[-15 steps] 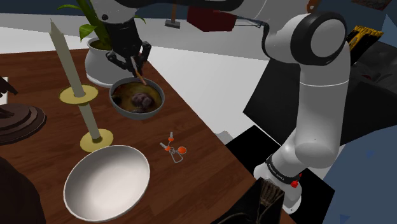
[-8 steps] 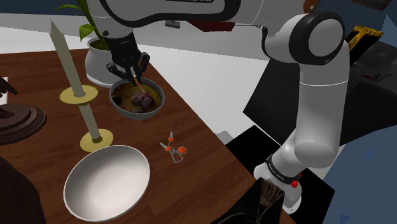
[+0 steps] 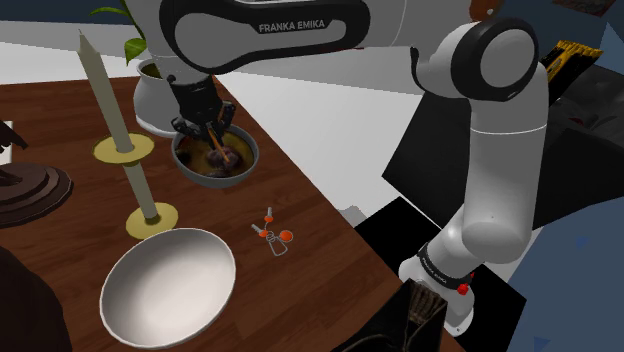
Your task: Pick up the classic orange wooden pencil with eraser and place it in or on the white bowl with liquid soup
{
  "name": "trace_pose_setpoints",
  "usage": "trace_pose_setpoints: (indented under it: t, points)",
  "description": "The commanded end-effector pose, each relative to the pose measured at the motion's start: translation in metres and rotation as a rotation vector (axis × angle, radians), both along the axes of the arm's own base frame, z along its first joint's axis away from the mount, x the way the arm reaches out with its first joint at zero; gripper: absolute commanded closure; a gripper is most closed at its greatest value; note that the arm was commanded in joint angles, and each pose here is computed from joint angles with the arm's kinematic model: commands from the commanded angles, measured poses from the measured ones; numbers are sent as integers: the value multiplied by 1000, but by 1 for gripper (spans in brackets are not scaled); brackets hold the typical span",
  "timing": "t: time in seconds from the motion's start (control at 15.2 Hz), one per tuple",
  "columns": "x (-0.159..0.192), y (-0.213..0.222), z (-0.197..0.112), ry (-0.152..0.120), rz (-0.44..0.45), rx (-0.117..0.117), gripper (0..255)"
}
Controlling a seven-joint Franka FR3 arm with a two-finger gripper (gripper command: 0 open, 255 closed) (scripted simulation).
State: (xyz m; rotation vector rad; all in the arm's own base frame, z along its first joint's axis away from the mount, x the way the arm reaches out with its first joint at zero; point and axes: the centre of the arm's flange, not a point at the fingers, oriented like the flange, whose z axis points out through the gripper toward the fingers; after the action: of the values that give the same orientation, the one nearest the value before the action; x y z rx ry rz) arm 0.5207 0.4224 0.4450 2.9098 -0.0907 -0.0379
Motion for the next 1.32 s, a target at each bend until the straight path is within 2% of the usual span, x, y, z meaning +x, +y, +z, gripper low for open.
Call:
trace_pose_setpoints:
  t: [0.0, 0.4, 0.46, 0.79, 1.06, 1.25]
  points:
    - [-1, 0, -4, 1, 0, 0, 255]
    - [-1, 0, -4, 1, 0, 0, 255]
    - [-1, 0, -4, 1, 0, 0, 0]
    - [-1, 0, -4, 1, 0, 0, 0]
    - [1, 11, 44, 1, 0, 0, 0]
    - [1, 11, 44, 1, 0, 0, 0]
